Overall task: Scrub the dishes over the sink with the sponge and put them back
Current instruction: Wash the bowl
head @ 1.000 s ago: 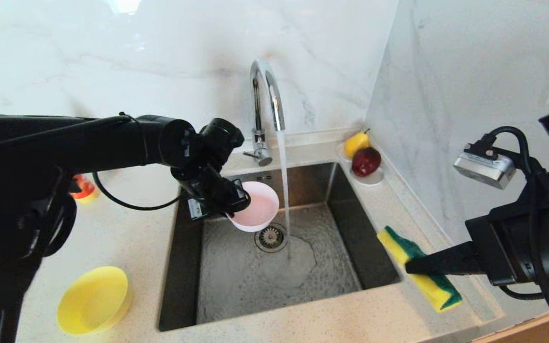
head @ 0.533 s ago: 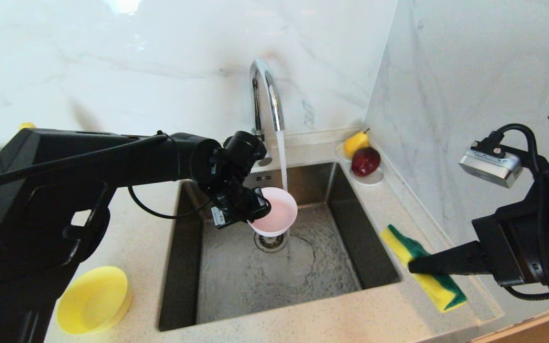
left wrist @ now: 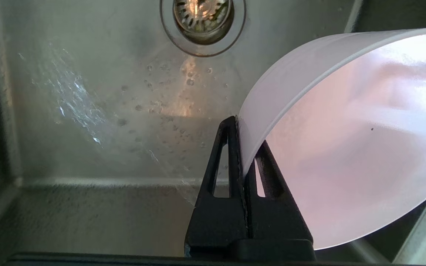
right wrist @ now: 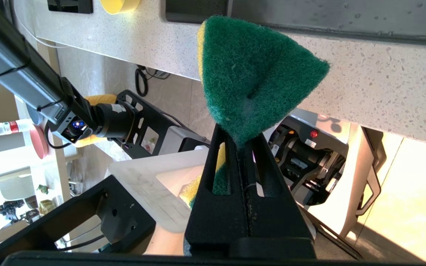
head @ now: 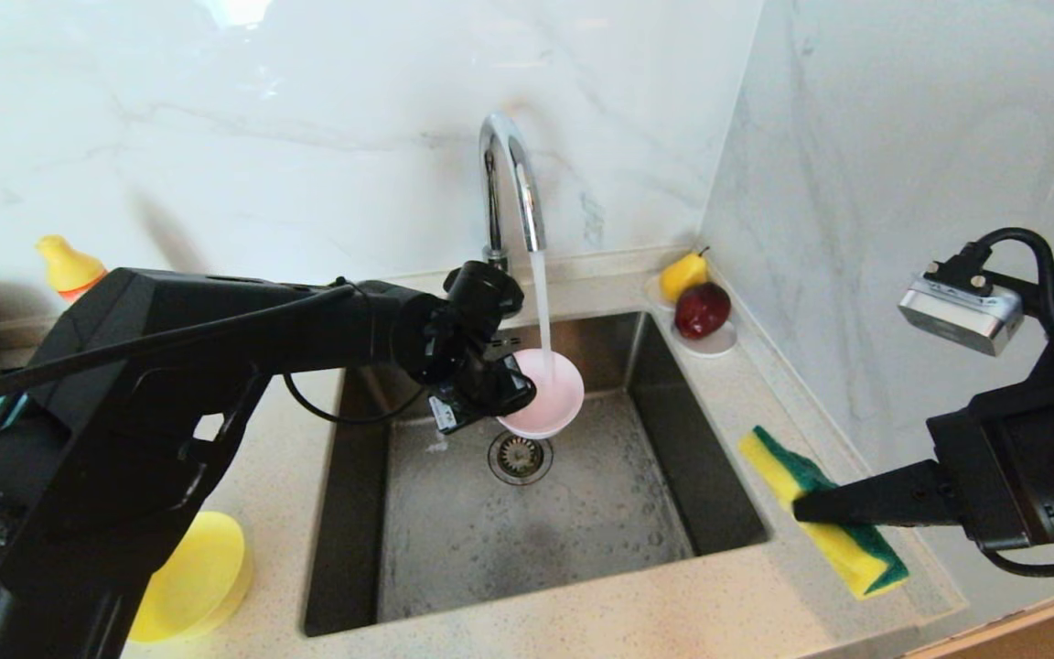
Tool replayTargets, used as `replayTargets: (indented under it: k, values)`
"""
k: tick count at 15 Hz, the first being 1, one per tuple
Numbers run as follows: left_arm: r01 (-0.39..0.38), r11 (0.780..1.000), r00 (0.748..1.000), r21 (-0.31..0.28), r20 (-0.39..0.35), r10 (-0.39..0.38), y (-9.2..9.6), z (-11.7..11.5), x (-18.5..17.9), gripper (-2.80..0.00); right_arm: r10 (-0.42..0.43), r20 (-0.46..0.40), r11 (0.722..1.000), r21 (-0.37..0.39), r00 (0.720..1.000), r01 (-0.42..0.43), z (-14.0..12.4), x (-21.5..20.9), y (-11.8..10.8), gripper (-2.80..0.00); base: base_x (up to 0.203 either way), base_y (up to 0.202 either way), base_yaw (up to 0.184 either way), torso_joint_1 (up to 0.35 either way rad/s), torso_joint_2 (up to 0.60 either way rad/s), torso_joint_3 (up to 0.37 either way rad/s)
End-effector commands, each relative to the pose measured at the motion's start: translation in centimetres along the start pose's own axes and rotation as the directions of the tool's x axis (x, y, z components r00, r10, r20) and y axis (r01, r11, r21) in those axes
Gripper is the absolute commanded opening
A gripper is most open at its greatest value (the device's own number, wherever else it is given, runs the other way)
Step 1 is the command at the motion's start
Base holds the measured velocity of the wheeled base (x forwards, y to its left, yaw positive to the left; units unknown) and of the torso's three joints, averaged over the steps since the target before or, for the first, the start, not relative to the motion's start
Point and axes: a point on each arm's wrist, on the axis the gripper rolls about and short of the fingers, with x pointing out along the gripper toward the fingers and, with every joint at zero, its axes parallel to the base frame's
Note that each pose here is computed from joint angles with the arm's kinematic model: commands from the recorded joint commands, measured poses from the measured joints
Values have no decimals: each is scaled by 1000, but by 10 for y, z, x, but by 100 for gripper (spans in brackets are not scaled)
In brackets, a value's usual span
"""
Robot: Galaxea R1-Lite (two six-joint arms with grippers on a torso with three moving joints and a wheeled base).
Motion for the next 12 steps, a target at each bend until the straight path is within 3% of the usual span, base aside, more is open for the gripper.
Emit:
replayTargets:
  k: [1,12]
  values:
    - [-11,1000,1000,-3,-6,11,2,-3,10,-280,4,1,1000,1,1000,-4,-1,-2,1,-280,0,0,0,0,0,0]
    - [-37,999,999,2,-38,37,3,-5,3,-280,8,4,1000,1,1000,-8,-1,-4,1,-280,0,0,0,0,0,0]
